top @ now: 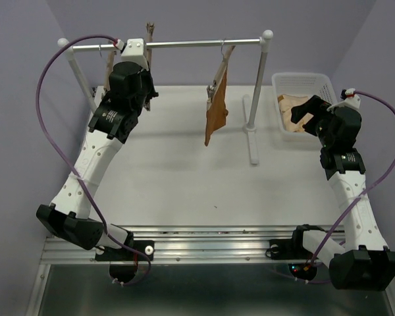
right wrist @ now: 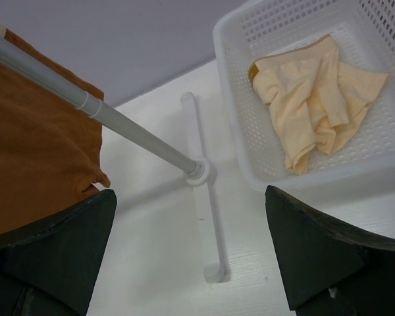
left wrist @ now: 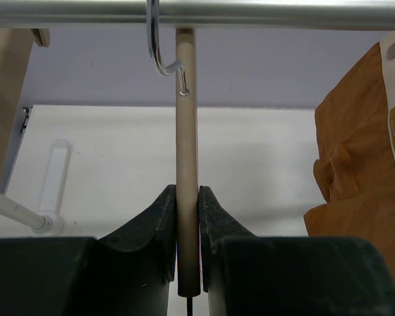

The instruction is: Remove the underwear clipped to the hanger

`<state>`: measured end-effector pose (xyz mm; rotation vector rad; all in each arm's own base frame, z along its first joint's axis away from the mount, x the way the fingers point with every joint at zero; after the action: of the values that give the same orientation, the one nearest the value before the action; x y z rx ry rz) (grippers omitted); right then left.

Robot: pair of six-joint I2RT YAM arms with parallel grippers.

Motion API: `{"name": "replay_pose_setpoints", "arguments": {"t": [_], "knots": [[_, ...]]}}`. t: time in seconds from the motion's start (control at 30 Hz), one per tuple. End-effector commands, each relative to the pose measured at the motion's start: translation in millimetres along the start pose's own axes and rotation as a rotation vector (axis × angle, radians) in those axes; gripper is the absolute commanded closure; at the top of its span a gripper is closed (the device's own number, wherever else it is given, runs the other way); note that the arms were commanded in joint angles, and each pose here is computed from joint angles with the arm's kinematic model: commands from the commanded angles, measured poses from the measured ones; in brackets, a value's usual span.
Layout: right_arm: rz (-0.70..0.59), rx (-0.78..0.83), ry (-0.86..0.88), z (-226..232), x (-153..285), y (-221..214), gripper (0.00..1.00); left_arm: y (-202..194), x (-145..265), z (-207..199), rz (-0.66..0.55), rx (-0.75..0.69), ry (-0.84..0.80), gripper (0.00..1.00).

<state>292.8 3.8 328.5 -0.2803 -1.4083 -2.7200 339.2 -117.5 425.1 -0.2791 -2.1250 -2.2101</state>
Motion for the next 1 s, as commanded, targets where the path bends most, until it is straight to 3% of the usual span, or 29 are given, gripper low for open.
{"name": "replay_pose_setpoints", "arguments": {"t": [0.0, 0.57, 0.97], "knots": [[-0.021, 0.02, 0.025, 4, 1, 7, 0.0, 33, 20, 7, -0.151, 0.022, -0.006, 1.0], [0.021, 0.023, 0.03, 0, -2, -4, 0.0, -37, 27, 6, -0.061, 0.007, -0.05, 1.0], [0.1, 0.057, 0.223, 15, 4, -17, 0.0, -65, 56, 2, -0.063, 0.092, -0.146, 1.0]]}}
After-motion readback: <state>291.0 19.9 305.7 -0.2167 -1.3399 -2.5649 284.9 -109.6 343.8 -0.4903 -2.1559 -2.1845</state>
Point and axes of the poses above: each gripper's point midway between its finger pads, its own x axis back along the fingers, its own z axis along the line the jaws close on, y = z × x, the point moved 7 cm from there along x, back along the fingers, and after that the axes turned 8 degrees about -x, right-handed, at the moved point
